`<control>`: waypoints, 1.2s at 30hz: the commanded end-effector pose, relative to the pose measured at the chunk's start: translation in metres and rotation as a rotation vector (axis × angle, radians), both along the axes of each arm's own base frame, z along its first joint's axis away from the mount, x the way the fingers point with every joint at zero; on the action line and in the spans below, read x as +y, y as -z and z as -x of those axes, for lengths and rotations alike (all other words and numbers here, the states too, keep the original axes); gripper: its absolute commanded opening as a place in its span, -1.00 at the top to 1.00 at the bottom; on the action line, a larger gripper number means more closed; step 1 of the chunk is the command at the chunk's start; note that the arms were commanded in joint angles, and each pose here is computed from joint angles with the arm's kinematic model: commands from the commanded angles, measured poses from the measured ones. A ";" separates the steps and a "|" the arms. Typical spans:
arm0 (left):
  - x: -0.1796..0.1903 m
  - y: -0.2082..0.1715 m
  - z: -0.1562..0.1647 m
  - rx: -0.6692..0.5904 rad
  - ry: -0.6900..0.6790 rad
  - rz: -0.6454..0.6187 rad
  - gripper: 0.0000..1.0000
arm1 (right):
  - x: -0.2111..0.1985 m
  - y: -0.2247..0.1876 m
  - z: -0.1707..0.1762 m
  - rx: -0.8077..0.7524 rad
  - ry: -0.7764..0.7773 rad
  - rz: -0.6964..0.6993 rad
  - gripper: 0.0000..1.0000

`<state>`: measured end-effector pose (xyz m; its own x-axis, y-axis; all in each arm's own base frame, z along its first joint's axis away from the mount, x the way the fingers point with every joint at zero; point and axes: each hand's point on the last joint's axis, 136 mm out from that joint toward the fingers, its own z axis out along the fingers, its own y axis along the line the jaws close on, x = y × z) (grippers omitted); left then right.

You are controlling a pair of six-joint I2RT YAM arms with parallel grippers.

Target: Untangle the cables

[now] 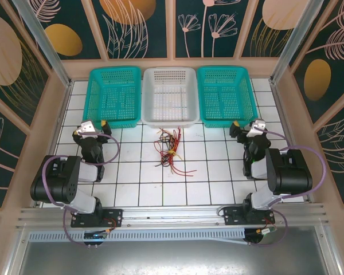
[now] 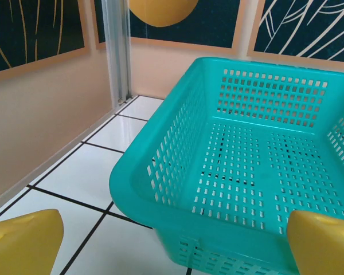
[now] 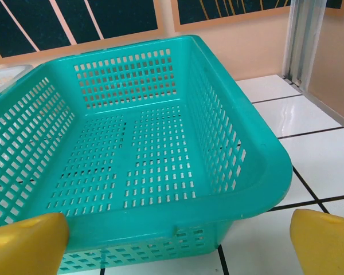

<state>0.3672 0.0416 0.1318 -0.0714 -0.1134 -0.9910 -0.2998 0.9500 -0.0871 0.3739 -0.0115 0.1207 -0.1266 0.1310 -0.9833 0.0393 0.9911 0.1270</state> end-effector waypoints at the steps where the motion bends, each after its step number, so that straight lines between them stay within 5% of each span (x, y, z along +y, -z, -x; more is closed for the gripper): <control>1: -0.001 -0.007 0.000 -0.028 0.013 -0.007 -0.98 | 0.003 -0.006 -0.003 -0.020 -0.014 0.017 -0.98; 29: -0.001 -0.006 -0.002 -0.021 0.015 -0.008 -0.98 | 0.002 -0.005 -0.003 -0.019 -0.013 0.016 -0.99; 36: 0.013 -0.061 -0.010 0.064 -0.093 0.076 -0.96 | 0.004 -0.060 0.010 -0.040 0.132 0.006 -0.98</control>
<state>0.3784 0.0435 0.1705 -0.0903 -0.1326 -0.9870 -0.3174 0.9432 -0.0977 0.3716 -0.0055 0.1521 -0.1058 0.1253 -0.9865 0.0815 0.9898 0.1170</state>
